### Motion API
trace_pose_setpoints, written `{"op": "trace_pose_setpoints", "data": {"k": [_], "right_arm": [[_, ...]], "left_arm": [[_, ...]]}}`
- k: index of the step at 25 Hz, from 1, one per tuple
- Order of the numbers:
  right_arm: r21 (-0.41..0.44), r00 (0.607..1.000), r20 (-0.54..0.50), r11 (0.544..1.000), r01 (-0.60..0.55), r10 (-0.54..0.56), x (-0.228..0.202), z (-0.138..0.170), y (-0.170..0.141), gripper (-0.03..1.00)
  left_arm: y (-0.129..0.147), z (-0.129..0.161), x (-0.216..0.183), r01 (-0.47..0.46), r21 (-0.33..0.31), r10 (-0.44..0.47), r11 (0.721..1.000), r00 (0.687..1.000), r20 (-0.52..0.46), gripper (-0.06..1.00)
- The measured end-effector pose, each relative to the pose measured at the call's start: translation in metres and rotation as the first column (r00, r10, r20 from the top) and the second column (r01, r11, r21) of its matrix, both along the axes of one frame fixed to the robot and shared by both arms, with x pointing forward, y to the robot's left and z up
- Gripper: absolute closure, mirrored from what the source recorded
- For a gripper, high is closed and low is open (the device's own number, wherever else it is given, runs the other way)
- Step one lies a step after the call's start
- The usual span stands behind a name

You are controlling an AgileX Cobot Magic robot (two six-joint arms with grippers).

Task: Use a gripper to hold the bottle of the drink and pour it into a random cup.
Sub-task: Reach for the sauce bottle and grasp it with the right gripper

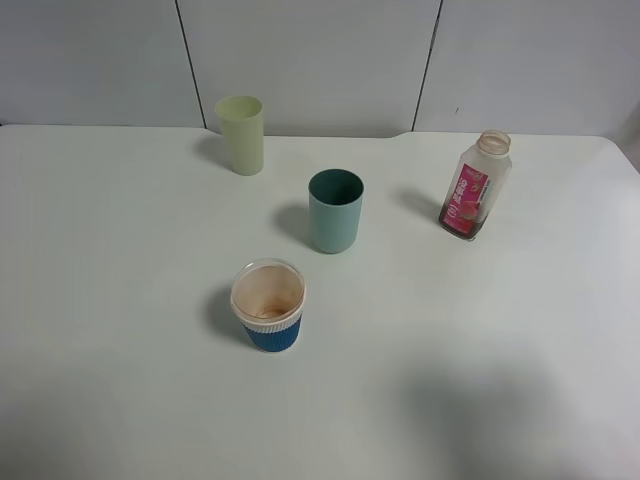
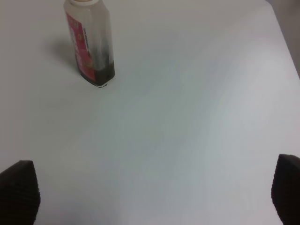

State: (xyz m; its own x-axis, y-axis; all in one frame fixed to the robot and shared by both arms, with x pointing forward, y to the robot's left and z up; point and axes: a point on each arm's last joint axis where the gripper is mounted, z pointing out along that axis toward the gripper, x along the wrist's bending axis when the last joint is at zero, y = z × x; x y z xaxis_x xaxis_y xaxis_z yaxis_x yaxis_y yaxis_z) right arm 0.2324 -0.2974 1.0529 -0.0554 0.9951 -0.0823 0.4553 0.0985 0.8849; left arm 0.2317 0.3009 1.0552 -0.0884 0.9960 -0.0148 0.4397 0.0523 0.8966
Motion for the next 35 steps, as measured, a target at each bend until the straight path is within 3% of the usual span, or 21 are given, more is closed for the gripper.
{"op": "trace_pose_setpoints", "data": {"k": [35], "right_arm": [[0.000, 1.000, 0.000, 1.000, 0.000, 0.000, 0.0000, 0.0000, 0.0000, -0.02]], "left_arm": [[0.0000, 0.0000, 0.0000, 0.000, -0.001, 0.000, 1.000, 1.000, 0.000, 0.01]]}}
